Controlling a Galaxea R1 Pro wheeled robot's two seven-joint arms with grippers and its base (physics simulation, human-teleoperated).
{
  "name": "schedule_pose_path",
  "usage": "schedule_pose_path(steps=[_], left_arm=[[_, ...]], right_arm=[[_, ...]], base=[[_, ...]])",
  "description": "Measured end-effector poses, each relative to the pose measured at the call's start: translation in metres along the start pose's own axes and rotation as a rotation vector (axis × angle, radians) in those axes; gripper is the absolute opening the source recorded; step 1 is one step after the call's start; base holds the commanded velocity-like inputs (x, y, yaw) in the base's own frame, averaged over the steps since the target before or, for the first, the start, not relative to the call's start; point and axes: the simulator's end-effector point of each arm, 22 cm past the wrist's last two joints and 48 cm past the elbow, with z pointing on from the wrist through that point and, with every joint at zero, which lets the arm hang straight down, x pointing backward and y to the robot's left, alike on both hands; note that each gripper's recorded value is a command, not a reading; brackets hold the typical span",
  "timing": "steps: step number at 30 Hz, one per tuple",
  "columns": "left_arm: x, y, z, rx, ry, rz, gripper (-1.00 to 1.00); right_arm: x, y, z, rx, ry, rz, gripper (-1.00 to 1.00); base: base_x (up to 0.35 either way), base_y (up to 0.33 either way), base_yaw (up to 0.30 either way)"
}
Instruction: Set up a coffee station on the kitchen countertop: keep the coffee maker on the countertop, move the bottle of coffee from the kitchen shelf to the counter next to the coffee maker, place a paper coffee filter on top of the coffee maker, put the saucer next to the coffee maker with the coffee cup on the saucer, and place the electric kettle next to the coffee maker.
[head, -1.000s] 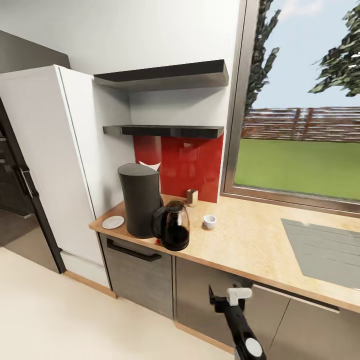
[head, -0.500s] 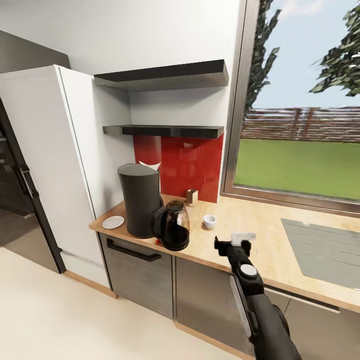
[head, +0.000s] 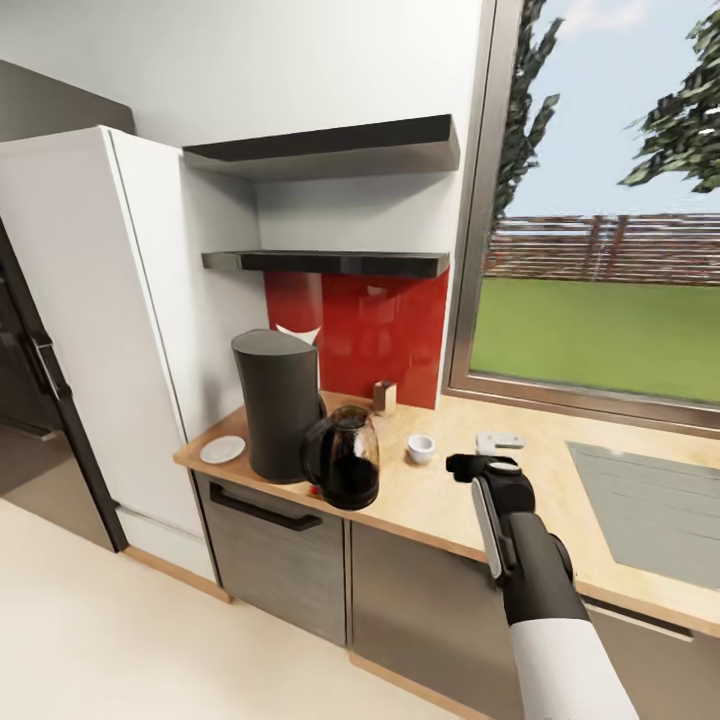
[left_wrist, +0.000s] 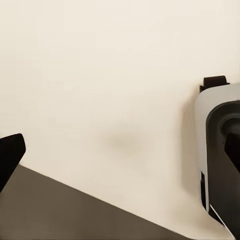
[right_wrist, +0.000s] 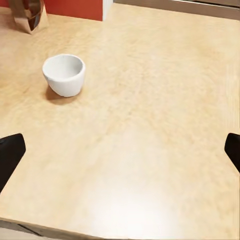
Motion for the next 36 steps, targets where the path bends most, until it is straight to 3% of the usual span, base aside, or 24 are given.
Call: schedule_pose_path(steps=[5,19,36], left_arm=[[-0.001,0.007,-0.001,-0.041,0.000,-0.004,1.00],[0.000,0.009,-0.001,-0.056,0.001,-0.008,1.00],[0.009,0.010,0.000,-0.057,0.015,-0.004,1.00]], right_arm=[[0.017,0.000,0.000,0.002,0.077,-0.014,1.00],[0.041,0.006,0.007,-0.006,0.143,-0.036,1.00],[0.046,0.007,0.009,-0.007,0.156,-0.043,1.00]], base=[[0.333,0.000,0.000],[0.338,0.000,0.000],[0.313,0.000,0.000]])
